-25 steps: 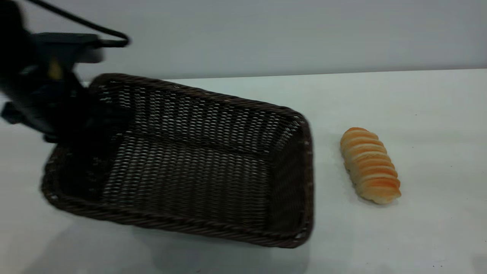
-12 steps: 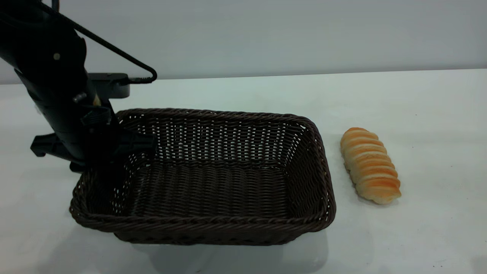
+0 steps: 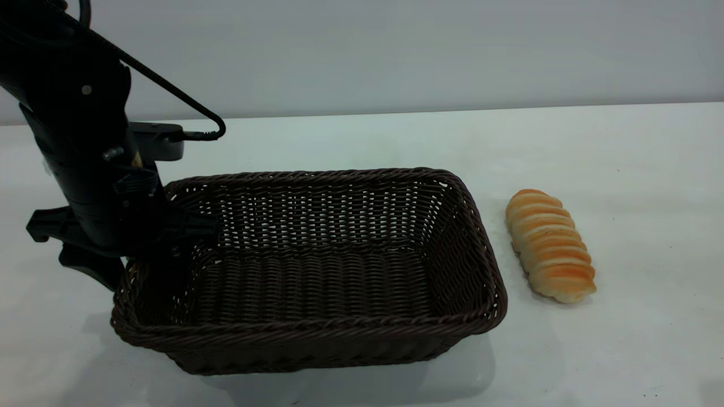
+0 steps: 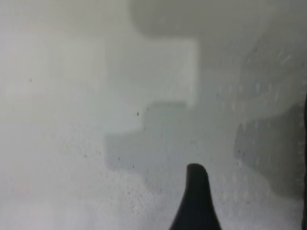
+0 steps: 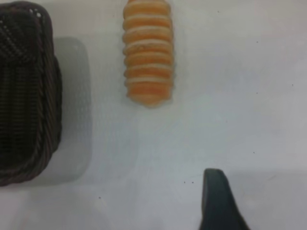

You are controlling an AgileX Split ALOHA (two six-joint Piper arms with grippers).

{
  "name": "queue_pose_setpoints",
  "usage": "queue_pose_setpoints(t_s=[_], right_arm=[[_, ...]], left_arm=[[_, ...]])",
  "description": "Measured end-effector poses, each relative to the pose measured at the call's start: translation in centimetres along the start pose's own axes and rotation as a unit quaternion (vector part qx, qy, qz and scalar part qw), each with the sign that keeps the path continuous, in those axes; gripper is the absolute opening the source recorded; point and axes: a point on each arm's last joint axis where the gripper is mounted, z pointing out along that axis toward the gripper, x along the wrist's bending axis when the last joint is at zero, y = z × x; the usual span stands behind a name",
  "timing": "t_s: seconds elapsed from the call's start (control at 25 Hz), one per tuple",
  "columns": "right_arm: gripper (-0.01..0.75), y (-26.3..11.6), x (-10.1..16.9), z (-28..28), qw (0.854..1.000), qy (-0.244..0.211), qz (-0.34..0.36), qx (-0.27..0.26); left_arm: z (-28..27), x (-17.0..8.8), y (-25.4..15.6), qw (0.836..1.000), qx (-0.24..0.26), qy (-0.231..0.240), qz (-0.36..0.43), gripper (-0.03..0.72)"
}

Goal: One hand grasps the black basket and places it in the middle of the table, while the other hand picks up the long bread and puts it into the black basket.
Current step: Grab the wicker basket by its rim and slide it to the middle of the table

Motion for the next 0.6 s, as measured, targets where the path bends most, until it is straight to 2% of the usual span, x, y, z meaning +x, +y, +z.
queue_pose_setpoints(t_s=[0.44,0.6], right_arm=[[0.427,0.0,0.2,0.0,1.0,0.009,-0.002,-0.002],[0.427,0.0,0.3,0.0,1.0,0.016,-0.005,-0.002]], left_arm=[[-5.8,0.9,0.9,0.998,-0.058,-0.014,-0.019,0.635],[-6.3,1.2,0.7,0.998,-0.052,-0.004,-0.021,0.62]])
